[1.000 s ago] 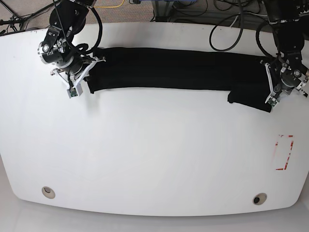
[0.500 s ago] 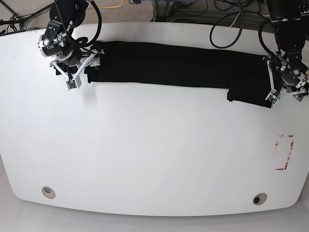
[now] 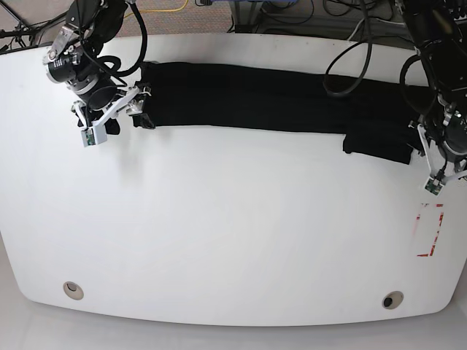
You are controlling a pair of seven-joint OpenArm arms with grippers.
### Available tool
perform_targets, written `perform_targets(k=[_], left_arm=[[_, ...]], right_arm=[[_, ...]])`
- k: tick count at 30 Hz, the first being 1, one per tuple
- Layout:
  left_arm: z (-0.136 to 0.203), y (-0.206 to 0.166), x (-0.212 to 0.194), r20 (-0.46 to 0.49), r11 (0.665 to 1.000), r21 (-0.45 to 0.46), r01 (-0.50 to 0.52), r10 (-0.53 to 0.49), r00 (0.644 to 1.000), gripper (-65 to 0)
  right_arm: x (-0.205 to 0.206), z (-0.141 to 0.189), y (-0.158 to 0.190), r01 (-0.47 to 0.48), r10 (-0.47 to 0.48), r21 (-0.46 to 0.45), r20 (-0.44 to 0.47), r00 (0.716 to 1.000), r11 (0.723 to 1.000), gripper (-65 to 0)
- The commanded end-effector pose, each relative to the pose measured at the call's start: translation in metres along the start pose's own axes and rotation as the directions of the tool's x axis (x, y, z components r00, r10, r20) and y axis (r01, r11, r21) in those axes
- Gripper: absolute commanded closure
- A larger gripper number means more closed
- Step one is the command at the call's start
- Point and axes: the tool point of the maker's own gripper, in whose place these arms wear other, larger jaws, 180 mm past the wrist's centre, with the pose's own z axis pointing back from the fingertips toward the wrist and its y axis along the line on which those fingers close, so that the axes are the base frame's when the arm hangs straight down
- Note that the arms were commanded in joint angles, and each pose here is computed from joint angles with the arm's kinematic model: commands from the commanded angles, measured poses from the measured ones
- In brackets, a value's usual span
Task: Fold the T-shirt properly
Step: 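Open both grippers and release the folded strip, then move both grippers to the ends of the folded strip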
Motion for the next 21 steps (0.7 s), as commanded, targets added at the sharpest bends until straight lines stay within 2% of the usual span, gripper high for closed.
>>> perform_targets(k=[1,3,6,9,13,15,17,21], left_arm=[[0.004,0.012,0.006,0.023,1.000,0.028,-0.010,0.009,1.000,-49.3],[0.003,0.011,0.004,0.016,1.000,0.022,-0.010,0.010,1.000,-45.8],[0.001,0.007,0.000,0.005,1.000,0.013,-0.006,0.005,1.000,-40.1],[-0.005,-0.005,-0.014,-0.033,1.000,-0.020,0.002,-0.003,0.999,-32.1],[-0.015,-0.020,-0.029,-0.051,0.998,-0.070,0.006,-0.010,0.999,-19.0],[-0.021,-0.031,-0.040,-0.068,0.995,-0.104,0.010,-0.017,0.998,-13.3],[-0.027,-0.042,-0.055,-0.093,0.991,-0.133,0.015,-0.027,0.995,-9.4],[-0.037,-0.051,-0.079,-0.157,0.989,-0.146,0.027,-0.050,0.986,-8.3]], right_arm=[[0.019,0.002,0.009,-0.006,0.002,0.044,0.079,0.997,0.999,-48.2],[0.021,0.002,0.013,0.002,-0.008,0.063,0.092,0.996,0.998,-45.0],[0.019,-0.001,0.018,0.006,-0.013,0.080,0.087,0.996,0.997,-36.9],[0.009,-0.009,0.026,0.001,-0.006,0.105,0.046,0.999,0.994,-24.7],[-0.005,-0.014,0.021,-0.021,0.022,0.060,-0.016,1.000,0.998,-11.4],[-0.012,-0.017,0.021,-0.033,0.034,0.039,-0.048,0.998,0.999,-10.1],[-0.025,-0.017,0.019,-0.048,0.049,0.016,-0.097,0.994,0.999,-11.7],[-0.038,-0.021,0.014,-0.093,0.088,-0.025,-0.150,0.985,0.995,-13.3]])
